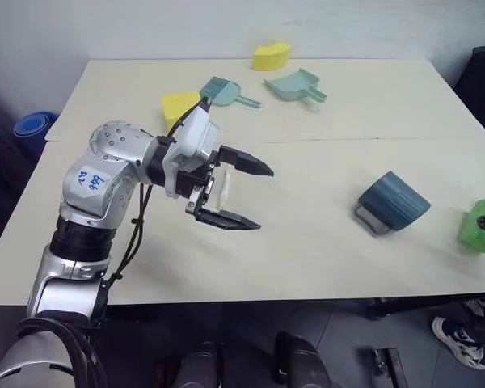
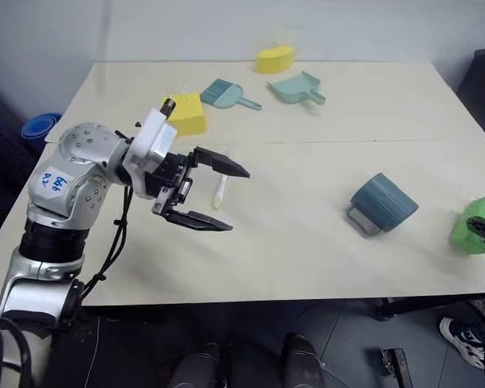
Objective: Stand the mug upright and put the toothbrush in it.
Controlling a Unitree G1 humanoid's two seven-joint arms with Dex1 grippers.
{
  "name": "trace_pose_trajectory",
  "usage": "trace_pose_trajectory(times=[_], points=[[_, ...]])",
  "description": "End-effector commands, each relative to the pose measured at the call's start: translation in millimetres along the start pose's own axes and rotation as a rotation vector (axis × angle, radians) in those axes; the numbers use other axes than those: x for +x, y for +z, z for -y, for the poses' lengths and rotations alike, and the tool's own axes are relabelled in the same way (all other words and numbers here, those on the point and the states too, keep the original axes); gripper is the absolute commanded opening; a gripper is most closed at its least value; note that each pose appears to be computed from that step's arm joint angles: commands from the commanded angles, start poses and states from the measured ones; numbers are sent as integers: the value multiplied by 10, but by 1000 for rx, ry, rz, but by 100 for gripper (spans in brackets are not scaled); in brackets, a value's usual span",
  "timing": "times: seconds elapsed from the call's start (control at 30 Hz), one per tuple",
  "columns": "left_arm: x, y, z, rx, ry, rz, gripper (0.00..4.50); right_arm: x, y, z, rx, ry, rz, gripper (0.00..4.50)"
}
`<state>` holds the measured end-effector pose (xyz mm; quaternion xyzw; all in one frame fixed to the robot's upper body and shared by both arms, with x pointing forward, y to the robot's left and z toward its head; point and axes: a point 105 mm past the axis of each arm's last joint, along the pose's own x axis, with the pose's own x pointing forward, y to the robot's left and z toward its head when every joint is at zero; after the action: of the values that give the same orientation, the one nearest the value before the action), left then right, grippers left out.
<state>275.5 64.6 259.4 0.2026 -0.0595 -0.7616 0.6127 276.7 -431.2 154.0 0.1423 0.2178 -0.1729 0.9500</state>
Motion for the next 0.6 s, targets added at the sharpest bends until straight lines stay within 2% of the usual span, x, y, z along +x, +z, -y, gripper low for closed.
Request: trace_pose_trajectory(times=[0.03,0.2,0.3,0.33,0.47,0.53,0.6], points=[[-53,95,38,36,21,12,450,-143,224,77,-50,-21,49,435],[-122,69,23,27,59,4,450,-473,675,-92,-153,38,163,443],[-209,37,9,22,93,-12,450,-805,823,-557,-360,182,196,443],[-233,23,5,20,103,-18,450,-875,789,-690,-409,226,185,443],[-311,-12,-9,16,134,-39,450,-1081,352,-1331,-638,480,75,443],[-339,-7,-12,18,145,-43,450,-1106,106,-1624,-734,565,51,405],[-347,-4,-11,20,149,-47,450,-1085,-91,-1755,-822,585,26,353]])
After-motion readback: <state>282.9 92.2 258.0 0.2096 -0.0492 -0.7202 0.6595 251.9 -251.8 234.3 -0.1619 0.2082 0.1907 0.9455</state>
